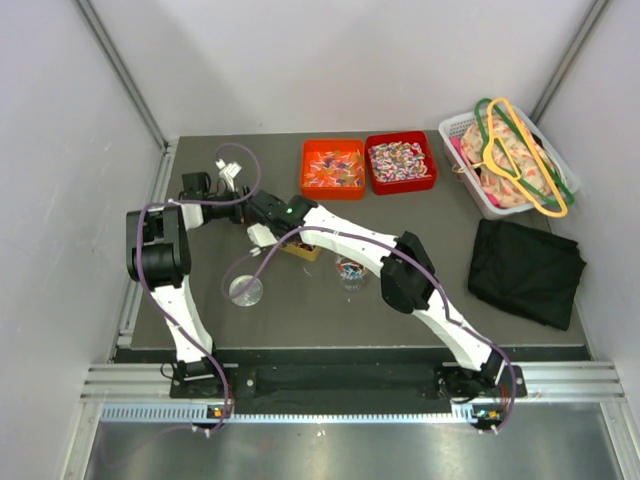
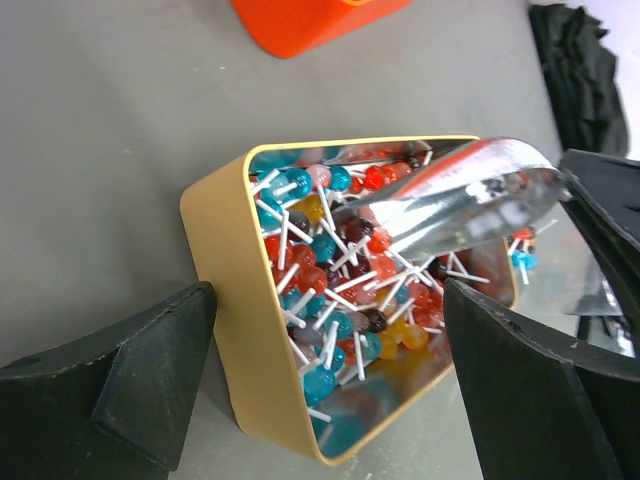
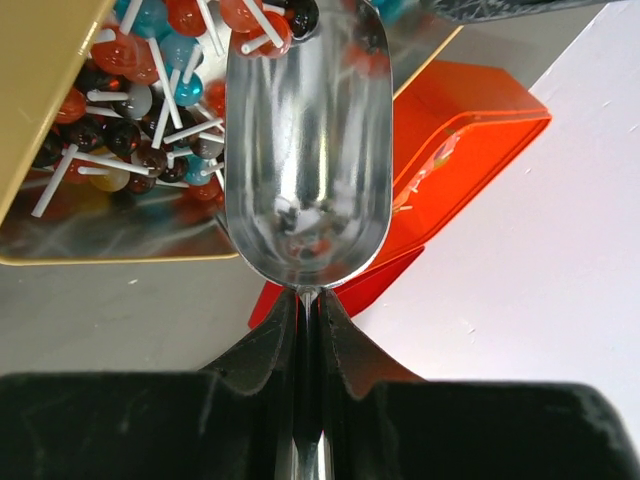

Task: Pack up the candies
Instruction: Scoop the fake candies from the storage box.

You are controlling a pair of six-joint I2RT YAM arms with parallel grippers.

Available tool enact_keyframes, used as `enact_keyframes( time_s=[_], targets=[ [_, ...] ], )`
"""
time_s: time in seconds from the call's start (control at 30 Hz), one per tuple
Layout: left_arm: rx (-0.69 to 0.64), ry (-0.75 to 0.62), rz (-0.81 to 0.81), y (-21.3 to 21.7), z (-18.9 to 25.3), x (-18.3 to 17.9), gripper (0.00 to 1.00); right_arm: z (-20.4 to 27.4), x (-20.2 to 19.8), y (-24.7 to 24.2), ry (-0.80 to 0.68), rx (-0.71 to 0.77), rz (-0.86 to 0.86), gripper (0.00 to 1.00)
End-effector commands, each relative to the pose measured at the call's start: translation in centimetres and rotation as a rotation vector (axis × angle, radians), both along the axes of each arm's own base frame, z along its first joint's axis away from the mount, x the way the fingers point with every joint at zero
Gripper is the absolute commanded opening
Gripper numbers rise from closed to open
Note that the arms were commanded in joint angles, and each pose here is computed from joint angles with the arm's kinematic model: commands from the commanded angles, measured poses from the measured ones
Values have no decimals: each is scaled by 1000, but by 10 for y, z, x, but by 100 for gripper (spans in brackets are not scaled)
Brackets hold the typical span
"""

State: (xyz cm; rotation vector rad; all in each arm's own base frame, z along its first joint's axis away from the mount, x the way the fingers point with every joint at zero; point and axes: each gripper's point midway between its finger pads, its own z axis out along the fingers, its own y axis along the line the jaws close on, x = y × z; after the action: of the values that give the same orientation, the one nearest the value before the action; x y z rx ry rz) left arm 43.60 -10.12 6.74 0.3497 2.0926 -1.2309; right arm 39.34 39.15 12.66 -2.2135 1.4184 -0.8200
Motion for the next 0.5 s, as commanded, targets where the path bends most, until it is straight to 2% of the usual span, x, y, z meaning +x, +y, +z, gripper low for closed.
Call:
enact_keyframes(
  time_s=[0.0, 0.2, 0.47],
  targets=[
    [-72, -38, -49, -5, 24, 2, 99, 42, 1, -19, -28, 45, -41, 0],
    [-88, -26, -61, -6, 22, 1, 99, 72, 5, -25, -83, 50, -39, 0],
    [-86, -15, -65, -6, 21, -2, 99, 64, 0, -39, -60, -33, -38, 0]
  ],
)
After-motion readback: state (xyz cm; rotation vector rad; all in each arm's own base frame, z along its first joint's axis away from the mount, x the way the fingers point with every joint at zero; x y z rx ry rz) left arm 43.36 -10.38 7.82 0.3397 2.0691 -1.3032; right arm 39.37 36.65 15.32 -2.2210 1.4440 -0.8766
